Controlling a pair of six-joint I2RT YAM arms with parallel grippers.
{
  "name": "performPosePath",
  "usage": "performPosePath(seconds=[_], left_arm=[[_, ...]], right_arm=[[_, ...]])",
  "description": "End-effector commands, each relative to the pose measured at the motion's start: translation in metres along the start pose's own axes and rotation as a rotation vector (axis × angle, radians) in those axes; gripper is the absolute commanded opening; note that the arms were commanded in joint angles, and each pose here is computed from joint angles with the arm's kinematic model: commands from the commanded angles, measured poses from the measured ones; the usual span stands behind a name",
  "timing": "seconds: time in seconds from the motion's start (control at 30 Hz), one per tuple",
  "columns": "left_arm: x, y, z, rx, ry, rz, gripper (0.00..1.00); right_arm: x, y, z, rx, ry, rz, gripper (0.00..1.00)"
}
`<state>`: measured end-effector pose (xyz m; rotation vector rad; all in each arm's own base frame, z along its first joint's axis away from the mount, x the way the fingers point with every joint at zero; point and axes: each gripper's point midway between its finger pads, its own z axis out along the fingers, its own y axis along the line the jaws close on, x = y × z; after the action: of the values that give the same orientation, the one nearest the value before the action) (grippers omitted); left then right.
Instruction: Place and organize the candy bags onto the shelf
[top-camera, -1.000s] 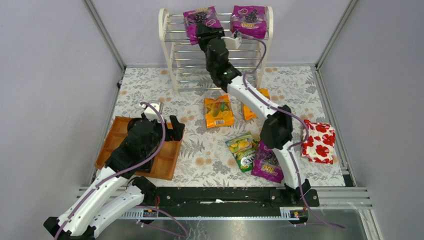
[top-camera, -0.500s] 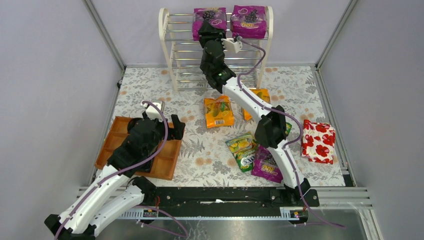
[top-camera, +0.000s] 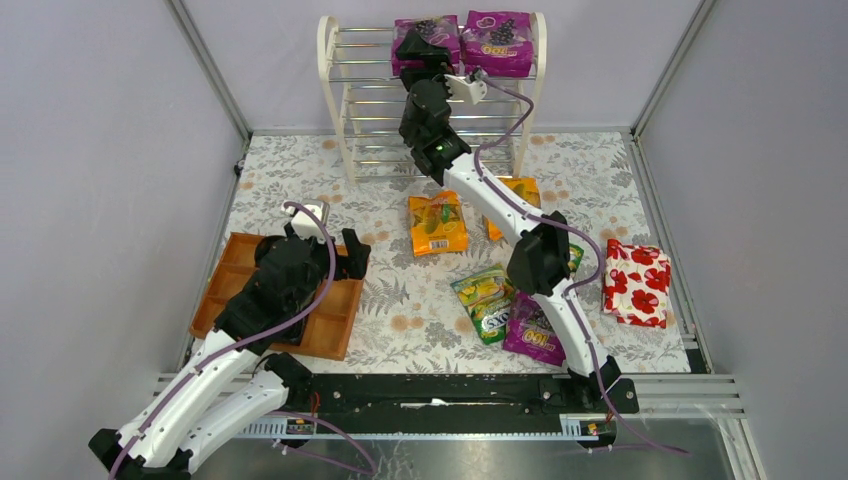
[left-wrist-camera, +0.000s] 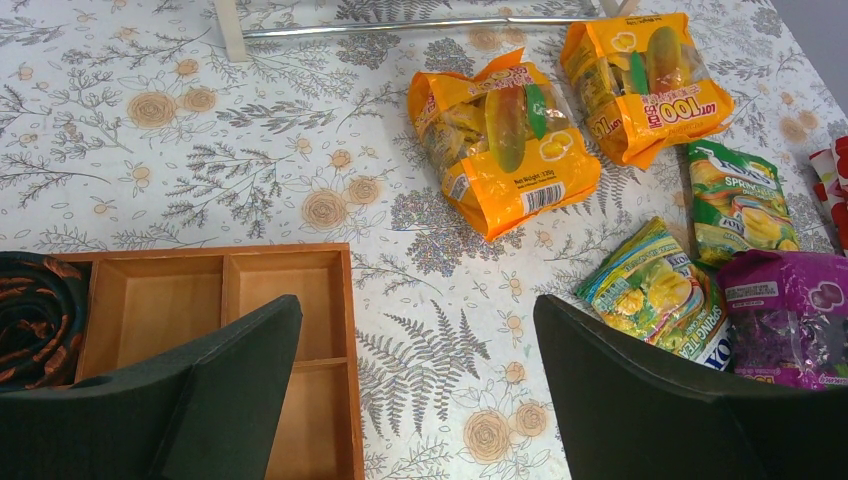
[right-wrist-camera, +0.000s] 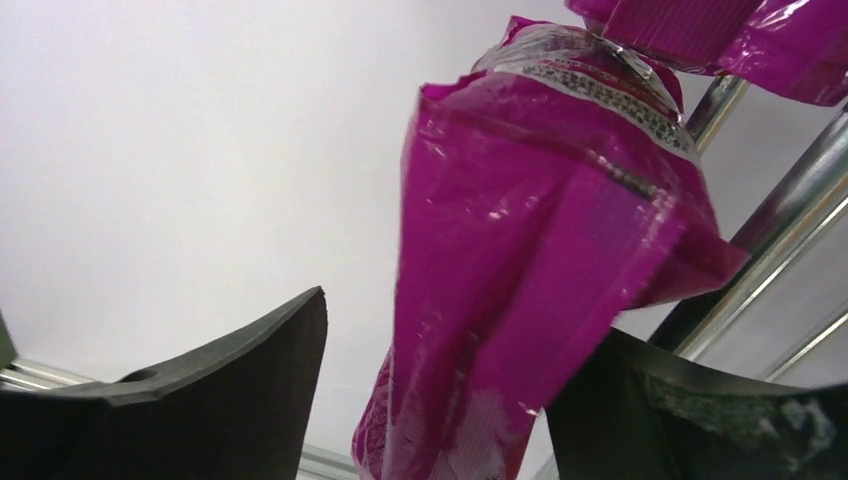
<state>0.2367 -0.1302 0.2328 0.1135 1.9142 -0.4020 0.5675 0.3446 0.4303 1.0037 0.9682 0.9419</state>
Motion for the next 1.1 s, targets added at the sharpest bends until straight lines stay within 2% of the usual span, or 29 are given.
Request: performPosePath(seconds=[0.0, 0.1, 0.3, 0.43, 0.53, 0.73, 0.93, 1.07], left_arm=[[-0.012, -0.001, 0.0, 0.002, -0.053, -0.003, 0.91], [-0.012, -0.002, 0.0, 0.006, -0.054, -0.005, 0.92], [-0.013, -0.002, -0.001, 0.007, -0.058, -0.006, 0.93], [-0.014, -0.002, -0.002, 0.008, -0.065, -0.009, 0.93], [-0.014, -0.001, -0.003, 0.007, -0.067, -0.009, 0.93], [-0.014, 0.0, -0.003, 0.0, -0.068, -0.008, 0.93], [-0.015, 0.0, -0.003, 0.0, -0.07, -0.009, 0.94], [-0.014, 0.0, -0.003, 0.0, -0.069, -0.009, 0.94]], right_arm=[[-0.037, 0.055, -0.005, -0.04, 0.016, 0.085, 0.84], [-0.035, 0.049, -0.014, -0.016, 0.078, 0.079, 0.89], [-0.036, 0.046, -0.028, 0.0, 0.151, 0.082, 0.9], [-0.036, 0.04, -0.027, -0.002, 0.139, 0.077, 0.81], [-0.032, 0.038, -0.023, -0.004, 0.133, 0.085, 0.65], [-0.029, 0.03, -0.015, 0.019, 0.112, 0.068, 0.54], [-0.028, 0.015, -0.013, 0.04, 0.136, 0.04, 0.54], [-0.028, 0.01, -0.018, 0.038, 0.168, 0.006, 0.63]])
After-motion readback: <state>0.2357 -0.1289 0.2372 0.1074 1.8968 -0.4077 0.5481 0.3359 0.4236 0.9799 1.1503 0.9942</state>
